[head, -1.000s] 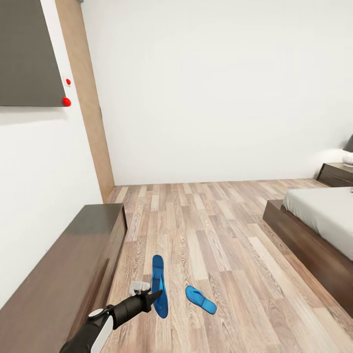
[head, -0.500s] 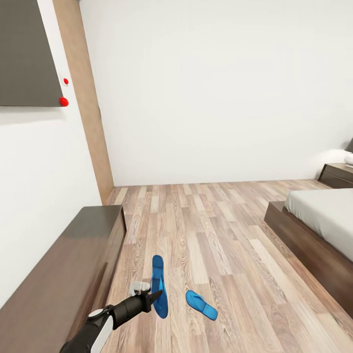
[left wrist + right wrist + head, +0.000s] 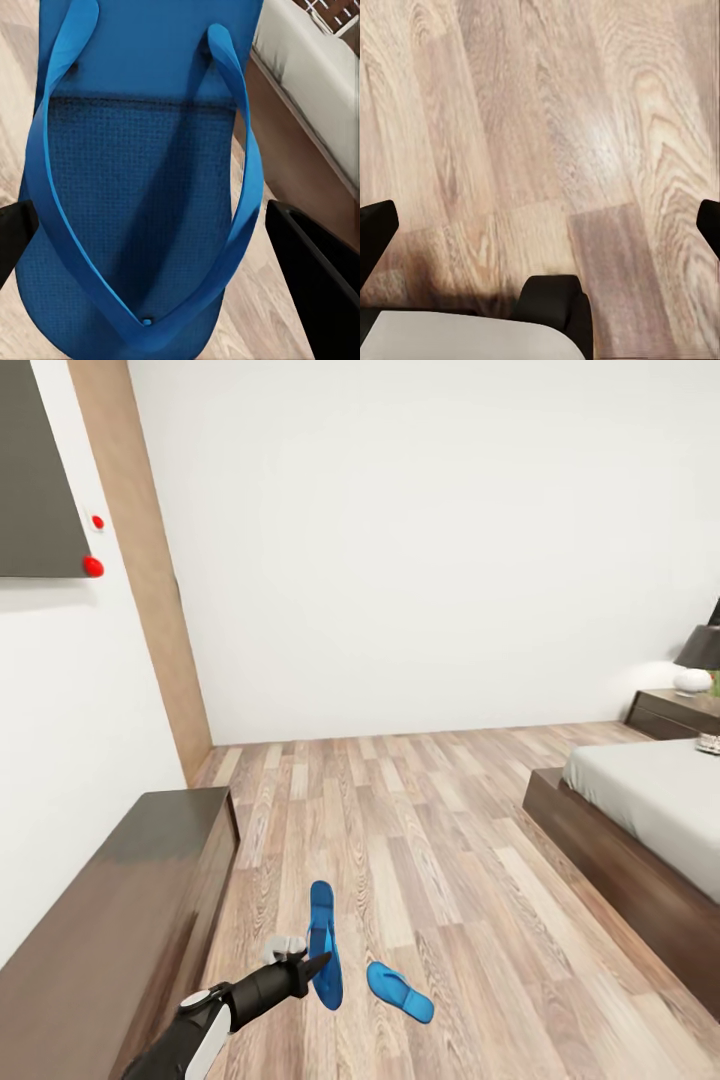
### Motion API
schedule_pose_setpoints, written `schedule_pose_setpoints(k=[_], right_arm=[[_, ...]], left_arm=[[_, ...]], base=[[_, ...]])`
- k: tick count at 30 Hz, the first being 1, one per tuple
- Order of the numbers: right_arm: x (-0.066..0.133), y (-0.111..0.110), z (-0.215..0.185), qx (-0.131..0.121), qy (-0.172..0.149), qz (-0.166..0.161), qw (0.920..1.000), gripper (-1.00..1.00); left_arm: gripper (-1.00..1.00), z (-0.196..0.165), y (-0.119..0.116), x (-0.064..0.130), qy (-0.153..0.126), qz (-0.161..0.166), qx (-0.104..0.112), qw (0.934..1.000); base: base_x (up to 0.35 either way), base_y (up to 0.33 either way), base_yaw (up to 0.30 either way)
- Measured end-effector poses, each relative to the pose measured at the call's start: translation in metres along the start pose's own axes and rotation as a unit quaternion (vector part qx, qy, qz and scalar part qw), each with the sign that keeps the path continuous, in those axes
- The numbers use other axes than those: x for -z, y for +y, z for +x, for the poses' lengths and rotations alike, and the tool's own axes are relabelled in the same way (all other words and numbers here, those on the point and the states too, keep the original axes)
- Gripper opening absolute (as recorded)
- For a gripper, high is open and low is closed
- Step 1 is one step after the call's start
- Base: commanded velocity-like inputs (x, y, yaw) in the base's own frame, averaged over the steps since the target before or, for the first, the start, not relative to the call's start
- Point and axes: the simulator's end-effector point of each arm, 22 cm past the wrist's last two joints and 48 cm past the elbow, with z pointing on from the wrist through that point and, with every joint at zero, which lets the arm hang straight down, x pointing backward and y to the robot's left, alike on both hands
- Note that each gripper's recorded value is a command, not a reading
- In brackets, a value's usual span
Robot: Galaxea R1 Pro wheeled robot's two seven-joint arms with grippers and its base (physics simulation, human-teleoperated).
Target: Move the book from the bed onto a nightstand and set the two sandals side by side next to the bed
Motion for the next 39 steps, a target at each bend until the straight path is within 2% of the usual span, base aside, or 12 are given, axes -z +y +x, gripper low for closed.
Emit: schedule_pose_setpoints(k=[39], right_arm=[[0.0000,0.0000,-0.0001,0.000,0.000,0.000,1.0000,1.00]], left_arm=[[-1.00,0.0007,-0.0011,-0.0006,0.001,0.001,0.000,1.0000]], base=[[0.001,0.000,-0.300]])
